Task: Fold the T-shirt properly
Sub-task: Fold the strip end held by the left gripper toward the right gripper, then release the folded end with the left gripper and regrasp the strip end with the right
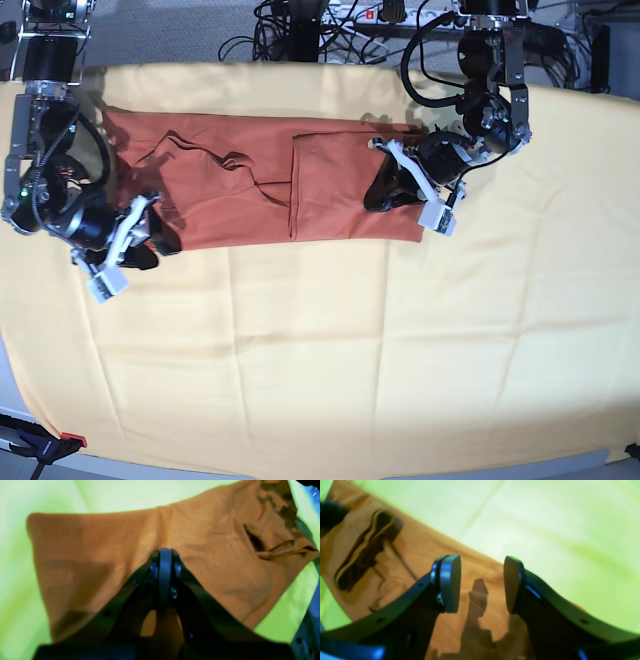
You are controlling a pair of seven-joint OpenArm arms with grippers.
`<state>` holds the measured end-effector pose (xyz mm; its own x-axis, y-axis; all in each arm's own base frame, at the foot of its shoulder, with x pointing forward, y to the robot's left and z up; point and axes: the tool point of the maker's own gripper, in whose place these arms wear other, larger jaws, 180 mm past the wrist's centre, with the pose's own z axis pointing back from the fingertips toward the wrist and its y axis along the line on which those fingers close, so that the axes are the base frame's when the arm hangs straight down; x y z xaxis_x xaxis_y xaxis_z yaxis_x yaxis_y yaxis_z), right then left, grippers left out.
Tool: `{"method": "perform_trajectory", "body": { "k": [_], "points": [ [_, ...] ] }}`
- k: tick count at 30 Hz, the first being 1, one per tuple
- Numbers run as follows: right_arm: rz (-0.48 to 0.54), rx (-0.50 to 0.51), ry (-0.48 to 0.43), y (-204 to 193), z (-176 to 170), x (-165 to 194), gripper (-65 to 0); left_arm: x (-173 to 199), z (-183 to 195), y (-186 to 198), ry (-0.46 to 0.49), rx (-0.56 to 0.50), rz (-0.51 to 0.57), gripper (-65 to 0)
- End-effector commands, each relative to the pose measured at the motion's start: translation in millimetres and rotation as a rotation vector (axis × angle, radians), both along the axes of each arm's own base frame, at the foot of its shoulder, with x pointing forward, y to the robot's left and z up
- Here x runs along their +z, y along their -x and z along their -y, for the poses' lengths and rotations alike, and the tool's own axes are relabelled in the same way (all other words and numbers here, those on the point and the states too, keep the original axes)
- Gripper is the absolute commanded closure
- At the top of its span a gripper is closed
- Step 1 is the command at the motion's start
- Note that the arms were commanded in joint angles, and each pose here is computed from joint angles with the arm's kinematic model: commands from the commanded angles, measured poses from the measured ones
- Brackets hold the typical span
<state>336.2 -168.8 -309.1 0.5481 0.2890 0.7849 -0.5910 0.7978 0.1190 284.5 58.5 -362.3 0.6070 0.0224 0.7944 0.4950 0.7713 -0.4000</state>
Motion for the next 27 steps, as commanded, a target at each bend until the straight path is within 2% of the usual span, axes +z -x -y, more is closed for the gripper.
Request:
{"method": "perform_trajectory", "body": {
  "k": [1, 6, 8, 10, 14, 21, 27],
  "points": [
    [0.063, -0.031, -0.016, -10, 11, 22, -30.2, -4, -3, -1, -0.01, 0.006, -0.012, 0.0],
    [0.054, -0.188, -0.058, -9, 58, 38, -30.4, -25, -5, 2, 0.03, 0.038, -0.066, 0.0],
    [0.041, -0.233, -0.072, -1, 73, 37, -34.0, -28, -5, 4, 0.03, 0.035, -0.08, 0.0],
    [0.015, -0.294, -0.081, 10, 88, 30, -38.8, -28, -5, 6, 0.023, 0.023, -0.082, 0.0],
    [-0.061, -0.389, -0.087, 36, 109, 9, -39.7, -18, -1, 8, 0.073, -0.022, -0.061, 0.0],
    [-0.18, -0.39, -0.116, 79, 103, -24, -41.0, -10, 5, 6, 0.107, -0.058, -0.052, 0.0],
    [-0.221, -0.387, -0.147, 93, 91, -39, -41.0, -10, 5, 7, 0.106, -0.058, -0.053, 0.0]
  ]
}}
